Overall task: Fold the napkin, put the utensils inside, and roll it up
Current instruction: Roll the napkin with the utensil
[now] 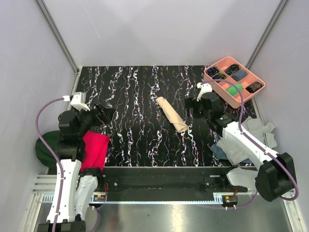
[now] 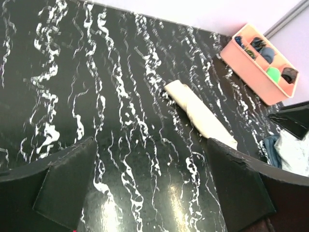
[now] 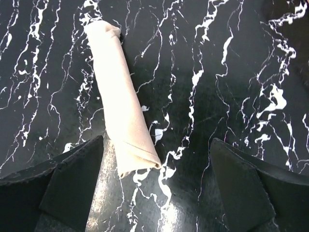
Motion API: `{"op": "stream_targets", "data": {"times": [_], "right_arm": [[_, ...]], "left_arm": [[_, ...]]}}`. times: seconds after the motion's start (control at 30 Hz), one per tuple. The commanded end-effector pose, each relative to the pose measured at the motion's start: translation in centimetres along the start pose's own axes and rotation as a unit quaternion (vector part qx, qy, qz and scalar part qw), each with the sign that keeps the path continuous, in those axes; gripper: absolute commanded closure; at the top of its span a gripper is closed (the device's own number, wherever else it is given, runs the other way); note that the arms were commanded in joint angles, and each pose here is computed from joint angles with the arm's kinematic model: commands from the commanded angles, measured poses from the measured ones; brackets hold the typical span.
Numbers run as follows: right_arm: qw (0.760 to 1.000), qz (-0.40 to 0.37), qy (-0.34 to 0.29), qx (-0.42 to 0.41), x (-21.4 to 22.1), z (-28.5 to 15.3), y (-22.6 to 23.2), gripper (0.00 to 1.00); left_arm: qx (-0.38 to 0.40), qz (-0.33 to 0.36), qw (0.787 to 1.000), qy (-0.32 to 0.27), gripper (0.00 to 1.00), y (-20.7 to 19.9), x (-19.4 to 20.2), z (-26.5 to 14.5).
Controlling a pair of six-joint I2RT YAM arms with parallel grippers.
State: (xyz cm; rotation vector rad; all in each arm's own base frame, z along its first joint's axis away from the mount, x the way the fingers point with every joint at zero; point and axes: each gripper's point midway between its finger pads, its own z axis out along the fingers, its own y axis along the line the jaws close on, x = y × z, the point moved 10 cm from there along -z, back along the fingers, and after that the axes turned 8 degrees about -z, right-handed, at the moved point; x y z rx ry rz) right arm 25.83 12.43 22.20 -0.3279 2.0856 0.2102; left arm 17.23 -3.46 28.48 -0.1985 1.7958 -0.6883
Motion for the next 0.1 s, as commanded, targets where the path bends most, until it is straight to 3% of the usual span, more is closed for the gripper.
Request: {"op": "stream_targets", "data": {"times": [0.0,0.07], "right_arm": [[0.998,0.022,-0.055,0.016,-1.31,-1.14,-0.25,0.0],[0.998,0.023,-0.054,0.013,-1.19,-1.0,-0.21,0.0]], "left_arm": [[-0.011,0.006,0.999,-0.042,0.01,-0.18,-0.76,-0.52],[-0.02,0.007,0.999,-0.048,0.01,-0.29,-1.11,-0.72]]}}
